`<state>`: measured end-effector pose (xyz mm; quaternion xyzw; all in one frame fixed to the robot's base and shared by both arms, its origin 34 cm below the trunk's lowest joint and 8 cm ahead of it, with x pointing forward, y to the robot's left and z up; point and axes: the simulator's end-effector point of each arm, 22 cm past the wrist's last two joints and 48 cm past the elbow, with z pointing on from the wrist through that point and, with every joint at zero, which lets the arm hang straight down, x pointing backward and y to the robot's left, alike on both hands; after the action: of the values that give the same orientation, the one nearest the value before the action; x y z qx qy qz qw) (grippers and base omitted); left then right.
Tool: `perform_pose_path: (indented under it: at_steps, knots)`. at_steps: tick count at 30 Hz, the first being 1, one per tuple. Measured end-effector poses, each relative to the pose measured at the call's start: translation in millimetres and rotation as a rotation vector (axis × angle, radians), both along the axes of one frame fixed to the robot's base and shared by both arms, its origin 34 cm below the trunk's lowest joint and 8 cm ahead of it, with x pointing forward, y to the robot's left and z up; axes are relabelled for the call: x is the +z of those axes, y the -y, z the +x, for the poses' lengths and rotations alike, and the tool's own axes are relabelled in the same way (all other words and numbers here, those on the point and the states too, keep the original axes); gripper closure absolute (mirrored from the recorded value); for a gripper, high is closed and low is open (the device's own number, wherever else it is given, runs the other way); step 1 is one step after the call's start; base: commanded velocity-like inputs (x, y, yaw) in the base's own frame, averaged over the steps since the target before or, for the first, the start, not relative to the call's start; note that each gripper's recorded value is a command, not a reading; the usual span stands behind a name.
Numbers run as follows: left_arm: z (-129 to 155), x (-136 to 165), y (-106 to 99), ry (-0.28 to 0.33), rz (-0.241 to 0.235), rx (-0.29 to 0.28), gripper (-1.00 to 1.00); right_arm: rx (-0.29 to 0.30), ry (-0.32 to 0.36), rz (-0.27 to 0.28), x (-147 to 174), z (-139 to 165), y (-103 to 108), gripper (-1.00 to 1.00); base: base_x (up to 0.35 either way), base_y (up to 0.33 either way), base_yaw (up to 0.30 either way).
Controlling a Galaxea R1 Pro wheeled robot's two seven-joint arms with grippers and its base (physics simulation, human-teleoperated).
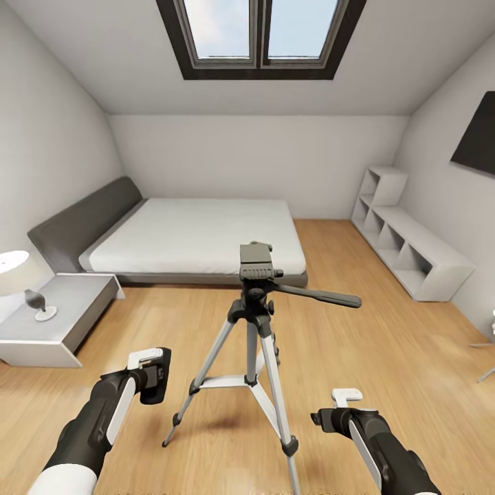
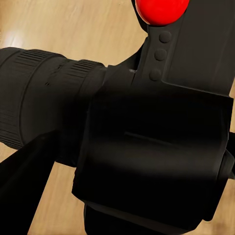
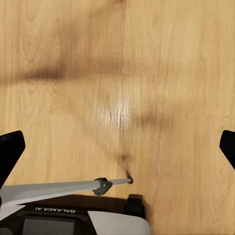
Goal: Attach the digital camera to the camera tripod in the bedroom.
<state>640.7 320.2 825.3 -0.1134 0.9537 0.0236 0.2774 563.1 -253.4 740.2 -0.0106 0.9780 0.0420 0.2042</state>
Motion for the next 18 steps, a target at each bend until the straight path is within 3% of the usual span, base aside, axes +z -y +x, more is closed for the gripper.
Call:
perform_pose_path:
  at_steps: [18]
  knots:
    - [-2.3,-8.1,0.0,-0.014,0.000,0.000,1.00,-0.005,-0.006,-0.002,-4.7,-0.9,2.6,-1.00,0.000,0.000,0.000]
